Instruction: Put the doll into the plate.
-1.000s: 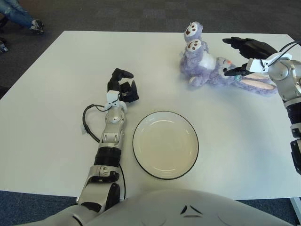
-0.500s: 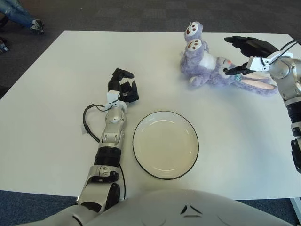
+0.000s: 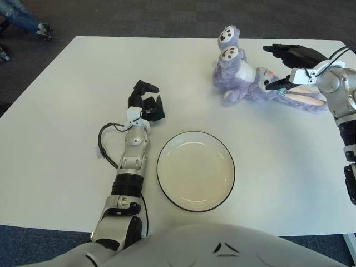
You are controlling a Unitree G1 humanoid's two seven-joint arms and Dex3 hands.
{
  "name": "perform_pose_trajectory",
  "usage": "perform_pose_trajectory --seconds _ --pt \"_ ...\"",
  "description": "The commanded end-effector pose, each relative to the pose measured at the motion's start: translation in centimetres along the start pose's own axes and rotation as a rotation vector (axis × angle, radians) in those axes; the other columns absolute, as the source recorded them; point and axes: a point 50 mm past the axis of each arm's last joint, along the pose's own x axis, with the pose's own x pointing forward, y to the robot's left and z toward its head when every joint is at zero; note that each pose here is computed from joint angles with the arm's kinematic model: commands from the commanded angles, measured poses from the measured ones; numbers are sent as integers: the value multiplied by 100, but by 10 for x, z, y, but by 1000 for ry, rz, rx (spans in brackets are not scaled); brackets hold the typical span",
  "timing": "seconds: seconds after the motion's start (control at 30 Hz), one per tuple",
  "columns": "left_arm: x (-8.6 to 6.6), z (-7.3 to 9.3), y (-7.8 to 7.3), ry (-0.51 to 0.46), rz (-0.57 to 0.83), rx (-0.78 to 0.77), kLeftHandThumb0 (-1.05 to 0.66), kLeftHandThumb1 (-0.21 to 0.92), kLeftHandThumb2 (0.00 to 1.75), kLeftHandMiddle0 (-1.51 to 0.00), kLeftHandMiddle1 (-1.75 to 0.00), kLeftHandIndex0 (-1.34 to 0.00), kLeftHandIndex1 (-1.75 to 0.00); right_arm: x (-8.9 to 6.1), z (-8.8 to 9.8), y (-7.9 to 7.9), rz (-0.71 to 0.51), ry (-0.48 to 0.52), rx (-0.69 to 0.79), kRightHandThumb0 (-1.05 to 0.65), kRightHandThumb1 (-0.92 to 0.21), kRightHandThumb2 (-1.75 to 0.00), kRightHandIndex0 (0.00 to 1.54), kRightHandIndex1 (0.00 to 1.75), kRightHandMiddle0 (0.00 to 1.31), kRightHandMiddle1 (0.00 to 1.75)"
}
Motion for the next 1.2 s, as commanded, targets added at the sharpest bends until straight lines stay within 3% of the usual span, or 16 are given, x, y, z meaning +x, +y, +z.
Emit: perform_pose_trajectory --seconds 0.0,0.57,1.17 --pt "-5 -9 3 30 6 8 -47 33 130 -117 -175 -59 -175 3 -1 9 5 27 20 -101 -80 -33 0 0 0 23" --pt "-5 -9 2 34 2 2 -48 31 132 -117 -175 -61 -175 6 0 22 22 55 103 -95 -71 -46 0 0 0 48" --pt "-6 -9 2 35 -6 4 -48 31 132 -117 -175 -61 -175 9 2 41 43 56 117 -94 -66 -54 0 0 0 55"
